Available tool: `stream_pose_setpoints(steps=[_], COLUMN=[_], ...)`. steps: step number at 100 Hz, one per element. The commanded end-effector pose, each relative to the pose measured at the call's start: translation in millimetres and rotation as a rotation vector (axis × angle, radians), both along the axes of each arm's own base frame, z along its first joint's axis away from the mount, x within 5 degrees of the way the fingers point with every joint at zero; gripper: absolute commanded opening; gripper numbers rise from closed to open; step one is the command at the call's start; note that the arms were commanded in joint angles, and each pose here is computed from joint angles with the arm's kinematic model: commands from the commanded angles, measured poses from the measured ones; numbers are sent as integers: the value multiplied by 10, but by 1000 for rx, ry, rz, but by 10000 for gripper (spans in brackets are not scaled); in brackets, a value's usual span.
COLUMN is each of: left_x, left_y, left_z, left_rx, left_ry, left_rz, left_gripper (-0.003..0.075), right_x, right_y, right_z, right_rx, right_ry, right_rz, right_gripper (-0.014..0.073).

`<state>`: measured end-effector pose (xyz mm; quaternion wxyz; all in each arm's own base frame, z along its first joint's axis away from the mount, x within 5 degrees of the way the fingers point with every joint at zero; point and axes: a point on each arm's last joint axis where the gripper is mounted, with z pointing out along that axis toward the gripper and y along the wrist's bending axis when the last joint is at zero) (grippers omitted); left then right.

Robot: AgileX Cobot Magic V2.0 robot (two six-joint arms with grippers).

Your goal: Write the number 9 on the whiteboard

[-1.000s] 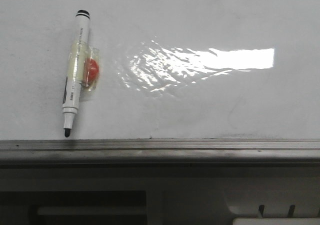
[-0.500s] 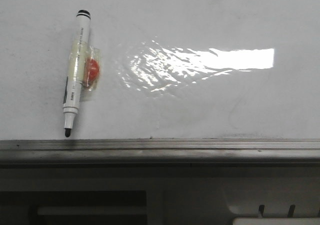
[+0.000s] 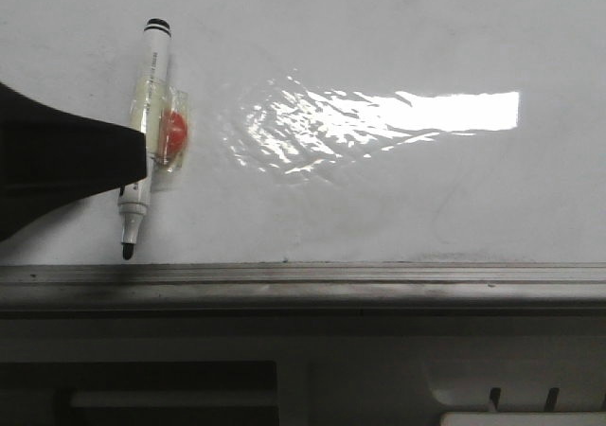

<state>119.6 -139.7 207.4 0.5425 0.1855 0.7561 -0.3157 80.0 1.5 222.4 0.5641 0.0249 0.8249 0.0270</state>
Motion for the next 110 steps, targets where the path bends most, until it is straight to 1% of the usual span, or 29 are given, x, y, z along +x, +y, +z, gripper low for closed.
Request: stream_pose_setpoints(steps=[1,28,34,41,48,62,67,79,97,104,110], left_x=[38,102,123,159,174,176,176,176,156,122,70], left_y=[-99,-168,-185,-200,-219,-226,-226,-226,-246,-263,-281], left_z=[155,43,29,21,16,9,9,8,17,58,118], left_rx=[-88,-49,-47,-56,-53,-48,-48,-47,-28,-18,-4], left_ry=[-72,-42,-34,-12,-6,-3,-3,-2,-29,-72,-138], left_rz=[-2,13,23,51,54,52,52,52,13,-37,-107], left_gripper=[419,419,408,363,298,160,97,-22,-20,-20,-20], right_x=[42,40,36,34,33,26,26,38,191,265,325], right_y=[-3,-2,-1,-1,0,8,21,93,332,482,639], right_z=[156,149,139,131,128,110,115,166,370,496,619], right_rx=[-1,-1,-1,-1,-1,0,0,0,0,26,45], right_ry=[-80,-72,-60,-52,-47,-27,-29,-14,87,121,137], right_rz=[-2,-2,-1,0,0,10,26,111,322,413,498], right_gripper=[-69,-69,-69,-69,-69,-69,-69,-69,-69,-69,-59])
